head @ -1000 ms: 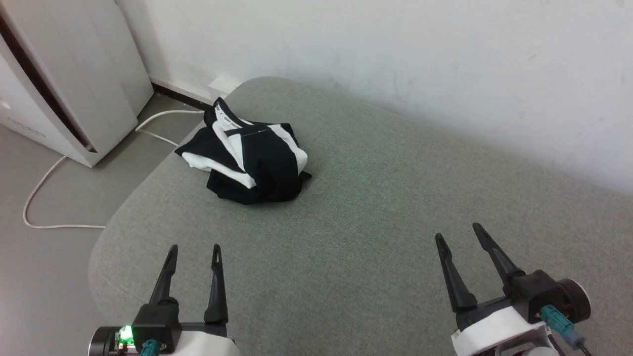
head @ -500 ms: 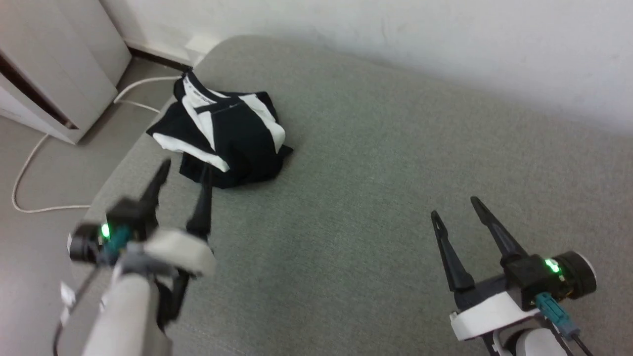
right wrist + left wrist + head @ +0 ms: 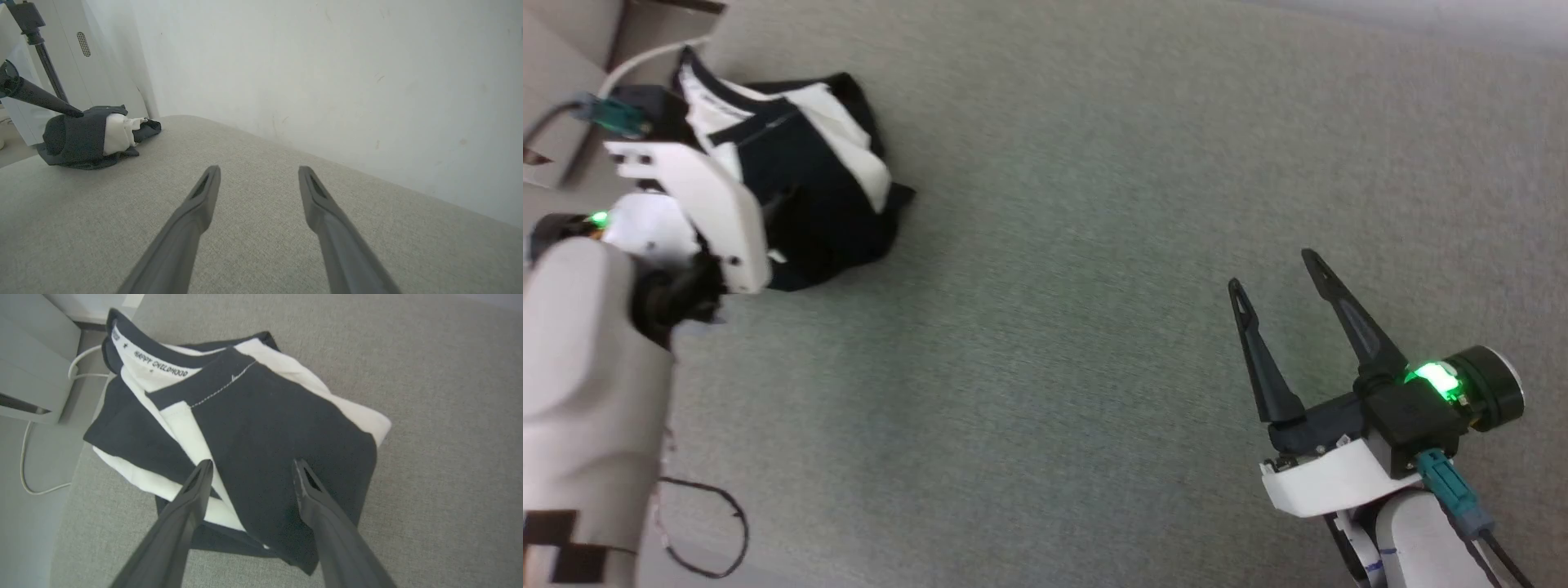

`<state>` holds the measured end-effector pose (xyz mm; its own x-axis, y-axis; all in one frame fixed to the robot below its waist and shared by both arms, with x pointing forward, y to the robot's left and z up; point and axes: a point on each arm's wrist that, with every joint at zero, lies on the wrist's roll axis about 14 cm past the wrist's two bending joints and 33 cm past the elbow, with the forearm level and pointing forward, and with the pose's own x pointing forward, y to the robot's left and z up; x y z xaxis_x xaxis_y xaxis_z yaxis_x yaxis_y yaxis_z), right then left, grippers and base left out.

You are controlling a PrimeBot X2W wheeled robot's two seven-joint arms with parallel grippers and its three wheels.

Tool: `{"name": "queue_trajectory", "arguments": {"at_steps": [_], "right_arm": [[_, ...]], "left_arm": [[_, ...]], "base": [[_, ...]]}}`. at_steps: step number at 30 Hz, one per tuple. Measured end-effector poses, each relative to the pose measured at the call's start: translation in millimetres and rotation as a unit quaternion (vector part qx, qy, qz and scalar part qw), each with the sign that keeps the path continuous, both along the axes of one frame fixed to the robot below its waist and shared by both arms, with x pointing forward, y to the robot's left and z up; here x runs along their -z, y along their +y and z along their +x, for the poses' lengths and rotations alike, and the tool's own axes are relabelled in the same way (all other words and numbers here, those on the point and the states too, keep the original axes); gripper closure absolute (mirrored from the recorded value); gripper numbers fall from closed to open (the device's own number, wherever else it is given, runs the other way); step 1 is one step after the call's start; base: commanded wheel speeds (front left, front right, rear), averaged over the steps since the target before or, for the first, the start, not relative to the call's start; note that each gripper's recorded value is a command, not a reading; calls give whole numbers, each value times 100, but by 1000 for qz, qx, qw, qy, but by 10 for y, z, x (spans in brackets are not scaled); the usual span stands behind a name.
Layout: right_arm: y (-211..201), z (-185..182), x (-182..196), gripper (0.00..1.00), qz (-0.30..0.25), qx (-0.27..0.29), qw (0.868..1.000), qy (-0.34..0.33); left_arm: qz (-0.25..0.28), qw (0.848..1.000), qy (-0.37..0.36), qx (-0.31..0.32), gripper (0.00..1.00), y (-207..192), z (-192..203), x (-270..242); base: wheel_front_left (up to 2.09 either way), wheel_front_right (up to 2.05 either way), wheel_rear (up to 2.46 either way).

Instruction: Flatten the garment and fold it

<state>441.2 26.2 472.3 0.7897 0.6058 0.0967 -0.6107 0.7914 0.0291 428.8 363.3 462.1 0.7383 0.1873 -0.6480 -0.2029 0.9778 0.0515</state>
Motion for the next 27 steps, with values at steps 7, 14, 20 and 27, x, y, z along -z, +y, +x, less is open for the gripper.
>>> {"name": "queue_trajectory", "arguments": {"at_steps": [7, 14, 20, 27], "right_arm": [[-213, 78, 264, 0, -10, 29, 999, 30], [-390, 87, 443, 0, -21, 51, 997, 53], [-414, 57, 394, 0, -23, 54, 997, 51], [-432, -16, 112, 0, -13, 57, 998, 27]], "left_arm": [[-65, 986, 151, -24, 0, 41, -111, 610], [-106, 980, 167, -32, 100, 5, -9, 786], [-105, 986, 124, -34, 100, 35, 63, 660], [-62, 995, -75, -21, 100, 201, 370, -242]], "base": [[0, 0, 0], [0, 0, 0], [0, 0, 0], [0, 0, 0]]}}
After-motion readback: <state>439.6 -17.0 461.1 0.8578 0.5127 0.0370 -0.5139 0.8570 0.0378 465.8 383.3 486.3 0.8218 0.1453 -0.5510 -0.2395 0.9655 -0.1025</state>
